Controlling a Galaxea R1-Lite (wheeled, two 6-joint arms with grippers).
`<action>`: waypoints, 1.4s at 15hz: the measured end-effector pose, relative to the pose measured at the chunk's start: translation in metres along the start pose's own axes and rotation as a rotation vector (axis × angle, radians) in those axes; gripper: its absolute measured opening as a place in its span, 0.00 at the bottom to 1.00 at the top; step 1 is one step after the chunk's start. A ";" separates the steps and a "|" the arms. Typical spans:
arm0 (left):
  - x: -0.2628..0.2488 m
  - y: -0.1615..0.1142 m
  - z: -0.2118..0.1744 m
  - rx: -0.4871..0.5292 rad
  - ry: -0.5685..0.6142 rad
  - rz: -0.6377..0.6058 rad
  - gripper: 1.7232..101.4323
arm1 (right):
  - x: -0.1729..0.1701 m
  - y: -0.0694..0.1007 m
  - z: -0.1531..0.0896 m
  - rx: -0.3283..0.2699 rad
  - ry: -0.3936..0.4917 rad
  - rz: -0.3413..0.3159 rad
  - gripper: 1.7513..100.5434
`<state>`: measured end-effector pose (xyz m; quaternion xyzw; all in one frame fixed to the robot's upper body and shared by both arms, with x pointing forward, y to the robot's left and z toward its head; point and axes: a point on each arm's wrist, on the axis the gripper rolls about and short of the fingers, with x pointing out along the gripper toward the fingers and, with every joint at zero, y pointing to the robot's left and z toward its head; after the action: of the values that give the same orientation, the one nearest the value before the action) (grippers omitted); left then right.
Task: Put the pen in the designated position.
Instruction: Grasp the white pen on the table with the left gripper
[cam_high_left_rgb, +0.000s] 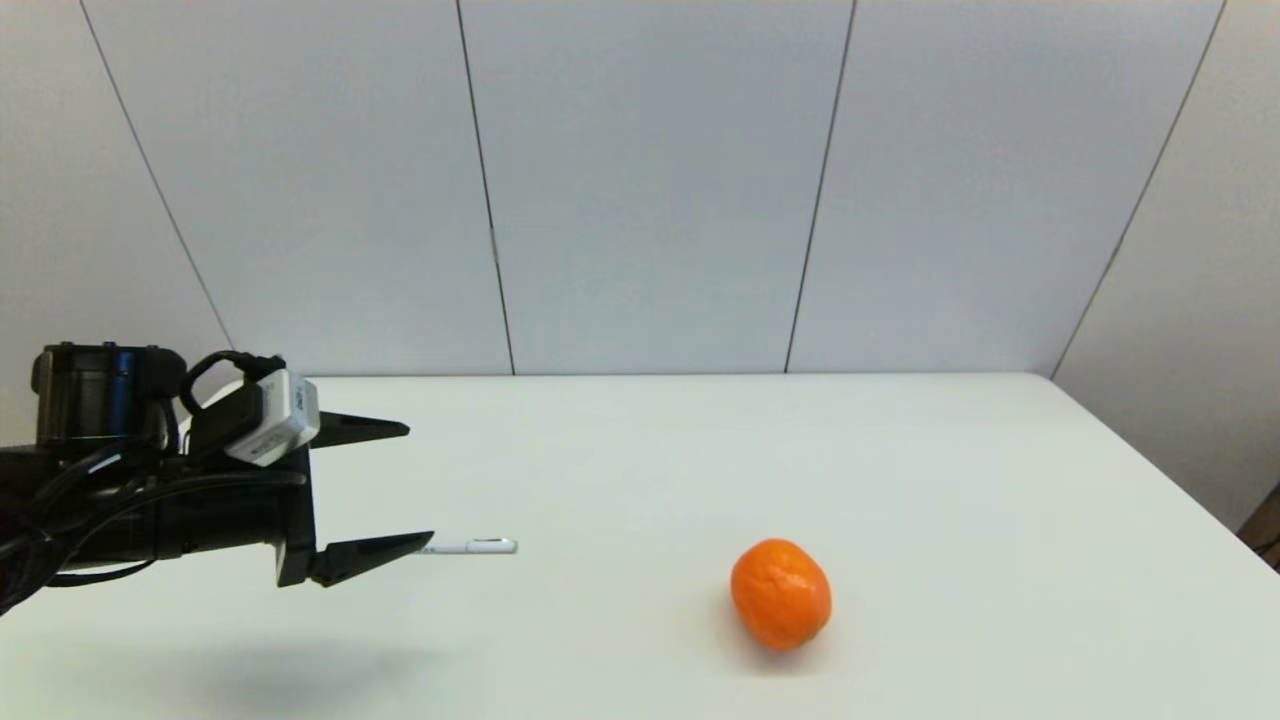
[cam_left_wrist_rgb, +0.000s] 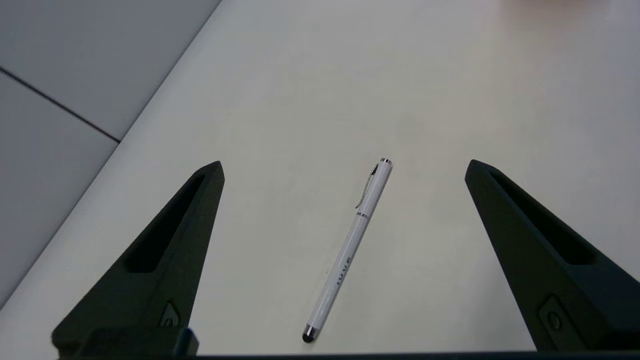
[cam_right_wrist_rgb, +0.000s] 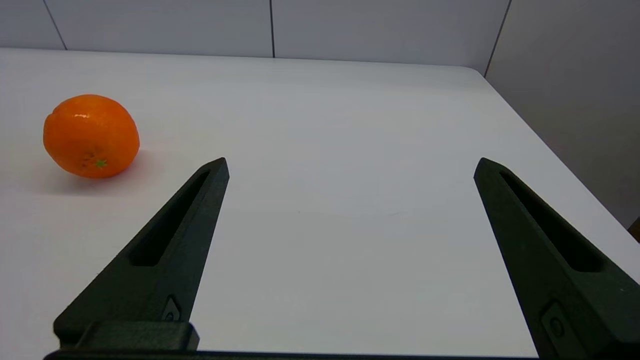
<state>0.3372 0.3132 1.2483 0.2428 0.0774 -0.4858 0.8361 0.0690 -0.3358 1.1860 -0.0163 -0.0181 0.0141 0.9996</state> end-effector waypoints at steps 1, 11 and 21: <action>0.006 0.004 -0.005 0.026 -0.004 -0.021 0.96 | 0.000 0.000 0.000 0.001 0.000 0.000 0.97; 0.039 0.015 -0.044 -0.158 -0.087 -0.283 0.96 | 0.000 0.000 0.000 0.000 0.000 0.000 0.97; 0.043 0.038 -0.076 -0.145 -0.047 -0.257 0.96 | 0.000 0.000 0.000 0.001 0.000 0.000 0.97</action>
<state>0.4000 0.3324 1.1789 0.1582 0.1231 -0.5877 0.7838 0.0690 -0.3358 1.1860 -0.0159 -0.0181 0.0141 0.9996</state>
